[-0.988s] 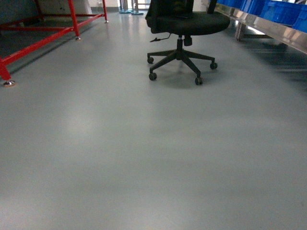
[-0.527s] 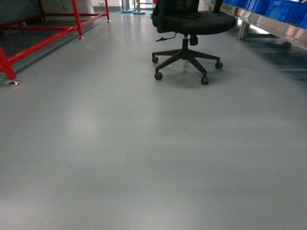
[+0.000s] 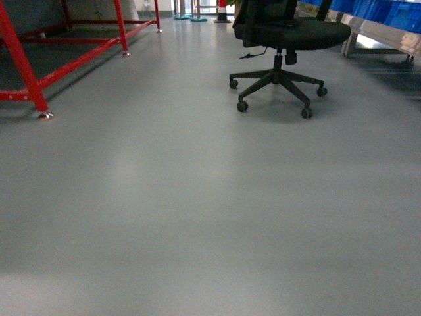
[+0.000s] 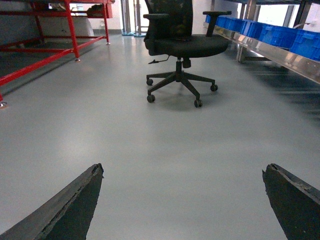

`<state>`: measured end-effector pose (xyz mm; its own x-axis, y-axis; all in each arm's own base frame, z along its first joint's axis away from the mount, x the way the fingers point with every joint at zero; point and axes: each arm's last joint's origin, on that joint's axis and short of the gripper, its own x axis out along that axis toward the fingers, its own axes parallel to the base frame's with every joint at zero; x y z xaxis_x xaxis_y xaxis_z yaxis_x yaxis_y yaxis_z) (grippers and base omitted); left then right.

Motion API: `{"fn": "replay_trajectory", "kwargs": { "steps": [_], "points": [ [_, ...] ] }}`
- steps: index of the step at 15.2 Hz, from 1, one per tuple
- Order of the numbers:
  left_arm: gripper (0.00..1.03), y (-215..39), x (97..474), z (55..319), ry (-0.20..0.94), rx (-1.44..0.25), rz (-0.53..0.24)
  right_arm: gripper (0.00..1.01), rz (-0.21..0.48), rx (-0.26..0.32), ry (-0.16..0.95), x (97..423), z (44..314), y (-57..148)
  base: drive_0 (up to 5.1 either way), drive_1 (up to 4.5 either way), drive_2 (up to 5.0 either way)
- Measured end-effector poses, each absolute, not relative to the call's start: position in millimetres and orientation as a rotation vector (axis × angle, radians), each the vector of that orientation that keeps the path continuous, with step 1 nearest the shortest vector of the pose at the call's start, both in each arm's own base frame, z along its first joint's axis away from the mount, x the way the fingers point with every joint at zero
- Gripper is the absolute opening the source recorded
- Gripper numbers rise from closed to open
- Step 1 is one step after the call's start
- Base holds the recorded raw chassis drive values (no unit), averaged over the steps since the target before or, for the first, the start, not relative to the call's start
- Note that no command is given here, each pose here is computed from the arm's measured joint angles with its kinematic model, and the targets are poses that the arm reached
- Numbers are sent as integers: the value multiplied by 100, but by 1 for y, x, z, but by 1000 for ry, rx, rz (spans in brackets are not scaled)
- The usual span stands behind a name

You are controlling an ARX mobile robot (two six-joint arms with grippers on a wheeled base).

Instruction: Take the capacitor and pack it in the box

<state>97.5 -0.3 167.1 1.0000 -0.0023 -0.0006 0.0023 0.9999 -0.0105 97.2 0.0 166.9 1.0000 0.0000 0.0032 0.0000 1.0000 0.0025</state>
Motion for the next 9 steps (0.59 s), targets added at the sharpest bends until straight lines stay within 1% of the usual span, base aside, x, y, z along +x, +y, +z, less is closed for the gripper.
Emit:
{"fn": "replay_trajectory", "kwargs": {
  "steps": [9],
  "points": [
    [44,0,98,167,1,-10,-5,98,0,2,-1,97,167,0,-501,244,244]
  ]
}}
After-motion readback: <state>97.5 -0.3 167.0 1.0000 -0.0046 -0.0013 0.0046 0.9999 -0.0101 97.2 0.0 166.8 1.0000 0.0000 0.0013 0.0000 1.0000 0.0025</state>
